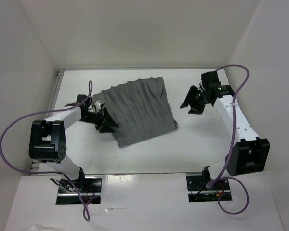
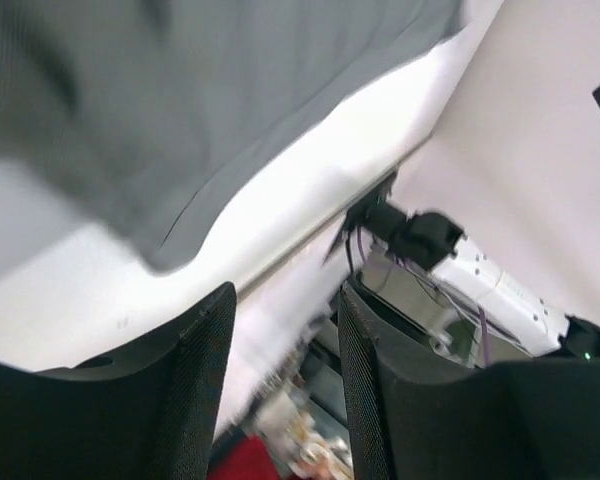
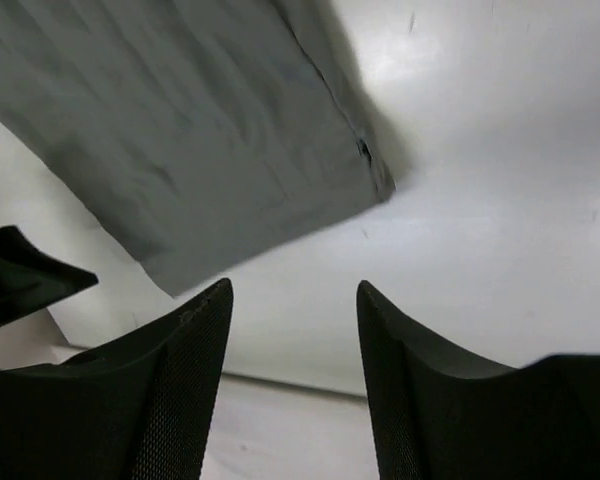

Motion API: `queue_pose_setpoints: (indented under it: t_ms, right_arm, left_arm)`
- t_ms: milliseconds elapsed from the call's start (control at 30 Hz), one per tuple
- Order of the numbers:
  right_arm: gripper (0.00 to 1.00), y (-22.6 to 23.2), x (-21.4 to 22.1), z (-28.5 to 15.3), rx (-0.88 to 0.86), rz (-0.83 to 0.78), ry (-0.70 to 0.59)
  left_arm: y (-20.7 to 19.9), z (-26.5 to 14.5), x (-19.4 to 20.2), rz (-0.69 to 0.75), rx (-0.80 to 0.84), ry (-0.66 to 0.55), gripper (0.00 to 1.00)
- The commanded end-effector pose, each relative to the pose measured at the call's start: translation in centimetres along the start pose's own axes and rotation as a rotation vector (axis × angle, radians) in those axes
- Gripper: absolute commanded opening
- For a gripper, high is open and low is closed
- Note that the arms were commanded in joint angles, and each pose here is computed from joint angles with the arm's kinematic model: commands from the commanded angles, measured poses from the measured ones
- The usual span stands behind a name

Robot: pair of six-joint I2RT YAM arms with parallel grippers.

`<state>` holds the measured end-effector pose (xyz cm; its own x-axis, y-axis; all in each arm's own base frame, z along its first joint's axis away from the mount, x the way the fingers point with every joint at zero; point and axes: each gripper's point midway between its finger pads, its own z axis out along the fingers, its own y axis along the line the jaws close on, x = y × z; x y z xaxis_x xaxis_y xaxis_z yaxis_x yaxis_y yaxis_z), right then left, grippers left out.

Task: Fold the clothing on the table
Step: Fold the skirt

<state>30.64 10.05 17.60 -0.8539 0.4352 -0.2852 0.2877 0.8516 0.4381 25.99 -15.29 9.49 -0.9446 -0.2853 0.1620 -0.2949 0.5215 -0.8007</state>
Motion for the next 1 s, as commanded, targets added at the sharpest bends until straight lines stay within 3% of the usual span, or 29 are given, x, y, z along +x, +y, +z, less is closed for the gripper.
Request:
queue_pose_setpoints:
  t_ms: [0,200,233,300,400,433,533,700,833,867,967]
  right_arm:
    - [0.58,1.1,-3.9,1.1,0.024,0.005,-0.116]
    - [0.45,6.0,-8.6,4.9,-0.042,-0.113,-0.195]
    - [0.35,6.8,-8.8,6.6,-0.044,-0.15,-0.18]
    - [0.21,7.7,-8.9,8.6,-0.053,-0.186,-0.16]
    - [0.02,9.1,-7.7,13.2,-0.08,-0.273,-0.085]
    - [0.0,9.5,-7.2,15.4,-0.093,-0.297,-0.037]
    - [0.0,10.1,-6.4,18.0,-0.093,-0.346,0.022]
    - [0.0,5.9,-2.0,21.9,0.035,-0.327,0.174]
    - [0.0,2.3,2.6,19.6,0.136,-0.317,0.272]
    - [0.0,0.2,5.5,19.0,0.188,-0.322,0.342]
    - [0.0,-0.5,11.9,15.5,0.169,-0.376,0.493]
  left_arm:
    - [-2.8,-1.2,-3.9,0.109,-0.002,-0.094,0.53]
    - [-7.9,-2.6,-11.1,0.223,0.022,-0.258,0.53]
    - [-8.1,-2.9,-12.4,0.244,-0.002,-0.305,0.53]
    - [-9.2,-3.0,-14.1,0.269,0.025,-0.344,0.4]
    - [-9.0,-2.1,-15.9,0.263,0.004,-0.359,0.01]
    - [-8.2,-1.8,-16.1,0.242,-0.019,-0.358,0.0]
    - [-6.9,-1.1,-16.5,0.238,-0.068,-0.362,0.0]
    - [-2.1,0.4,-16.0,0.159,-0.21,-0.358,0.0]
    - [0.8,2.3,-15.9,0.112,-0.256,-0.316,0.0]
    - [0.8,2.3,-15.9,0.112,-0.256,-0.316,0.0]
    - [0.6,2.5,-16.7,0.119,-0.252,-0.323,0.0]
